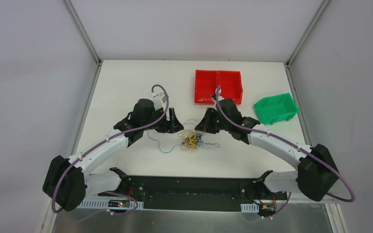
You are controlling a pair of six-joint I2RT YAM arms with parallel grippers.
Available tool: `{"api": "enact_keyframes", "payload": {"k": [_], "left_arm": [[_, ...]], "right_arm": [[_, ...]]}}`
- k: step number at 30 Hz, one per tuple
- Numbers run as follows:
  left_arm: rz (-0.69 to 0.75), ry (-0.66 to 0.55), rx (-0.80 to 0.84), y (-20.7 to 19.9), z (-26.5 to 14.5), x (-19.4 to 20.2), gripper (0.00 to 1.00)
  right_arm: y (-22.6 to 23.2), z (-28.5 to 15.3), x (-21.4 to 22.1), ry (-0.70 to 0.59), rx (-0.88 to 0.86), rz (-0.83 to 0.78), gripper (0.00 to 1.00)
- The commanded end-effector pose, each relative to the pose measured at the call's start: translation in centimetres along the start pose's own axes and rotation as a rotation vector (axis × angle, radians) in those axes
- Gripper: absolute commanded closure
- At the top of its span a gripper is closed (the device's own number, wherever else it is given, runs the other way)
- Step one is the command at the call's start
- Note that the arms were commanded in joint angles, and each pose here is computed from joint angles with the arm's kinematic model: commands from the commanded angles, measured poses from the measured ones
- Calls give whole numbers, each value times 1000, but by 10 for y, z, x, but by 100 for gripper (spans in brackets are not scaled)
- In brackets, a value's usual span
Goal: Untangle the cables
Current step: Untie the cable.
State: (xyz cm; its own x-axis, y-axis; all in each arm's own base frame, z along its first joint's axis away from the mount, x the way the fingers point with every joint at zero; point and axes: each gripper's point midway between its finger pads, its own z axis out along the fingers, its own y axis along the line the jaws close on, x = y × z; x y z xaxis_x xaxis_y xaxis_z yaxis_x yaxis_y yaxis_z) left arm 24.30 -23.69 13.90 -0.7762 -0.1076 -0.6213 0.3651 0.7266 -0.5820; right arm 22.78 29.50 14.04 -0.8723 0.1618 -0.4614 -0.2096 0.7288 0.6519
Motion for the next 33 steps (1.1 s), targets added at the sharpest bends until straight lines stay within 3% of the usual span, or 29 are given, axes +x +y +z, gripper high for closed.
{"api": "enact_keyframes", "payload": {"k": [1, 13, 20, 25, 33], "left_arm": [[117, -73, 102, -36, -14, -28, 29], [325, -156, 203, -70, -20, -34, 26], [351, -135, 218, -74, -9, -31, 28], [336, -86, 229, -75, 5, -24, 38], [291, -54, 280, -84, 15, -20, 76]], "right_arm": [[33, -21, -15, -28, -96, -32, 100], [58, -42, -27, -11, -125, 51, 100], [62, -43, -24, 7, -147, 69, 100], [67, -45, -24, 8, -171, 71, 100], [64, -43, -26, 0, -163, 85, 100]]}}
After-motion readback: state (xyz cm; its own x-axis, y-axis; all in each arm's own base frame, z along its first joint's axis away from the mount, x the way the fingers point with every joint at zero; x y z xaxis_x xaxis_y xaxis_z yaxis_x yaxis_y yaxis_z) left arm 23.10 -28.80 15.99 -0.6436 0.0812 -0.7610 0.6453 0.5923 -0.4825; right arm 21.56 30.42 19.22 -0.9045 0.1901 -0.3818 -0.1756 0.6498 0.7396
